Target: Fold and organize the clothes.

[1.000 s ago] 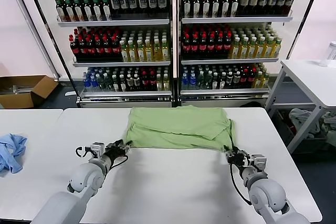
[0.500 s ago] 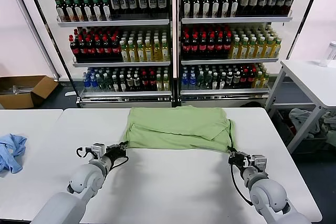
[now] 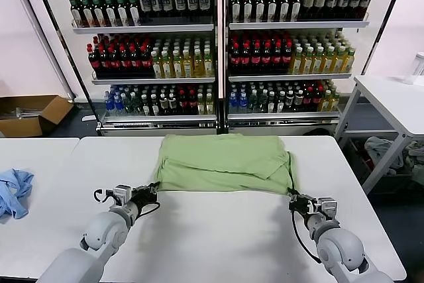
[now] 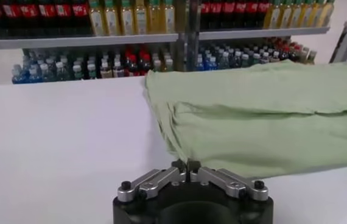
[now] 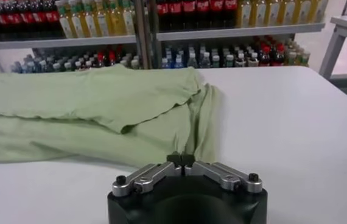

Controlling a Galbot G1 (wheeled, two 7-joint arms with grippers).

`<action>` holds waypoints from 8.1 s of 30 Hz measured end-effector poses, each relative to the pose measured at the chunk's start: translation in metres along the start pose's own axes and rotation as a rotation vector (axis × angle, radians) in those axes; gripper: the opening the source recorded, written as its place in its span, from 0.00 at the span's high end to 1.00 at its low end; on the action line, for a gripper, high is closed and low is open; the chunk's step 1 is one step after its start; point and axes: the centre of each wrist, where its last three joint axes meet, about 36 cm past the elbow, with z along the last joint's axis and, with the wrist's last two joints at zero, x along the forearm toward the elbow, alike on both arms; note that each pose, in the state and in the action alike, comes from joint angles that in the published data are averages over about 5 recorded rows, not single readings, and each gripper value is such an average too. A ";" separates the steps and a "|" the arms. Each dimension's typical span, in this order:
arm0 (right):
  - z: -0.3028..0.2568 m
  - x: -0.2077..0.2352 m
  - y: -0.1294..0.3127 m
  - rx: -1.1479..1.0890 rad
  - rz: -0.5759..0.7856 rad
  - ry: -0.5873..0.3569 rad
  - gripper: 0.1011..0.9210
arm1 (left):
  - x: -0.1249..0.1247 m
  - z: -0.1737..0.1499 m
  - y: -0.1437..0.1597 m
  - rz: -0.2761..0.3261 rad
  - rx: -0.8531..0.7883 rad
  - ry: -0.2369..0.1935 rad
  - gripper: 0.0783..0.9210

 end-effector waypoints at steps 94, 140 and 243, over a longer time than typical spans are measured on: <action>0.020 0.203 0.035 0.110 -0.088 0.017 0.16 | 0.240 0.054 -0.112 -0.317 -0.122 -0.097 0.18; -0.117 -0.158 0.041 0.173 -0.230 0.024 0.12 | 0.052 -0.023 0.014 -0.056 -0.051 -0.018 0.12; -0.061 0.050 0.009 0.296 -0.314 -0.035 0.99 | 0.124 0.012 -0.022 -0.077 -0.196 -0.102 1.00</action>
